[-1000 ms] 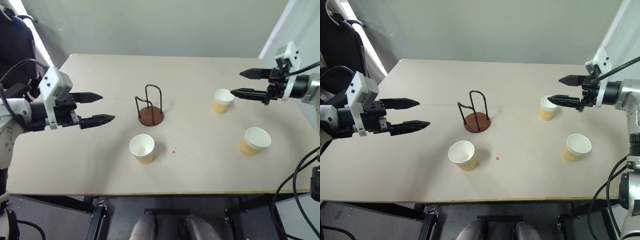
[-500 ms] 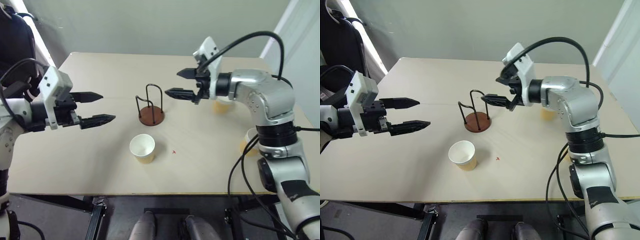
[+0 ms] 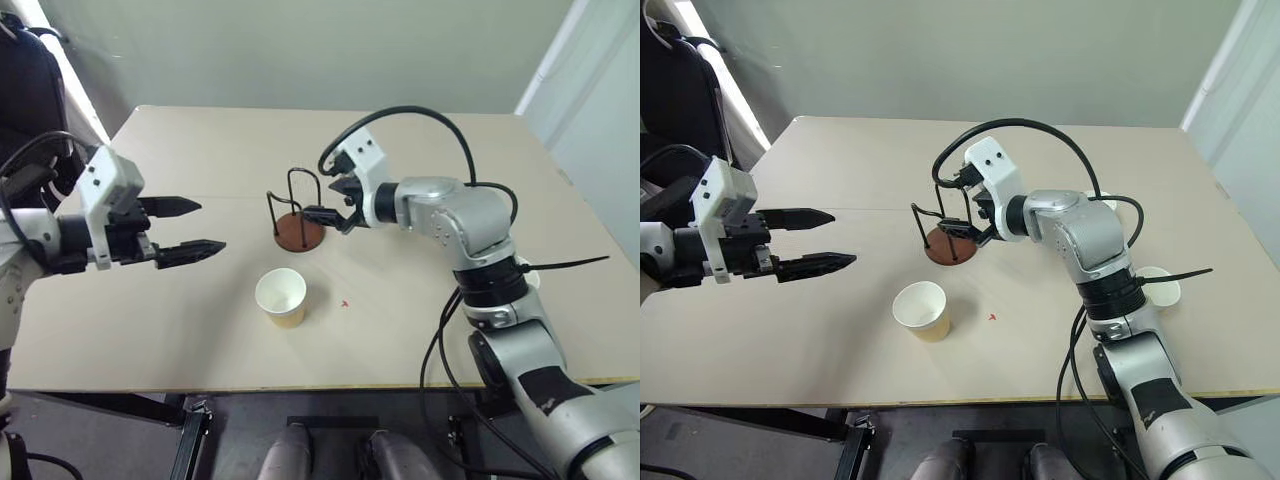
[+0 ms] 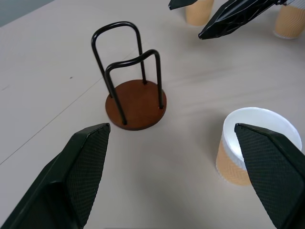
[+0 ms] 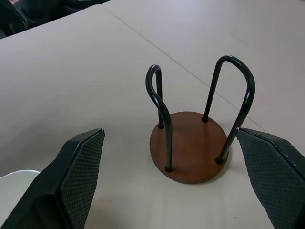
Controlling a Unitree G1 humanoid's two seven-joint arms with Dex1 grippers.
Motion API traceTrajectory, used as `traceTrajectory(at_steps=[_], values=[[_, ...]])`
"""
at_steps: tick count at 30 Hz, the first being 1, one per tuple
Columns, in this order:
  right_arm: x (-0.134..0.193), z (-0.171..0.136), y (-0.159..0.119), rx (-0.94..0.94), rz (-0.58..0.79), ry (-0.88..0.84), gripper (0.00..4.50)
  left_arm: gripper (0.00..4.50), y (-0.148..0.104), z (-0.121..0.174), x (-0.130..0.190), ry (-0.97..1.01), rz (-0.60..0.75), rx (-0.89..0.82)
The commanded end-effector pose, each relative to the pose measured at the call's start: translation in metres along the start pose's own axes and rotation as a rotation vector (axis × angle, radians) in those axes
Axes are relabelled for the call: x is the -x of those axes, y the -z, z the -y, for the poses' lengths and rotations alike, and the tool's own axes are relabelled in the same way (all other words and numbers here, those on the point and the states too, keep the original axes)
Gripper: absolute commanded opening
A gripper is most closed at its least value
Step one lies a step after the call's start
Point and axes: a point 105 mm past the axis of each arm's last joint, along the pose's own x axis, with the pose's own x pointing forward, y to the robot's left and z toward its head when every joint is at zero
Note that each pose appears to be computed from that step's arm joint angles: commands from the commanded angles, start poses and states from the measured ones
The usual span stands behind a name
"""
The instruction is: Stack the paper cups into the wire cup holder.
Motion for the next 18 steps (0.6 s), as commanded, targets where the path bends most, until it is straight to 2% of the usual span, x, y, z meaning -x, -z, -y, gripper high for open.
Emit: traceTrajectory(at_steps=[1,6,13,16,18], values=[[-0.006,0.000,-0.005,0.015,0.029,0.030,4.47,4.50,-0.012,-0.001,0.010,-0.024,0.018,-0.044],[-0.028,-0.012,-0.004,0.017,0.038,0.040,4.47,4.50,-0.010,-0.002,0.011,-0.032,0.015,-0.040],[-0.051,-0.011,-0.001,0.012,0.051,0.076,4.47,4.50,-0.011,0.000,0.010,-0.030,0.015,-0.042],[-0.057,-0.011,0.000,0.019,0.054,0.080,3.90,4.50,-0.010,0.001,0.011,-0.033,0.011,-0.043],[-0.061,-0.012,0.002,0.029,0.055,0.078,3.28,4.50,-0.011,0.001,0.013,-0.037,0.008,-0.044]])
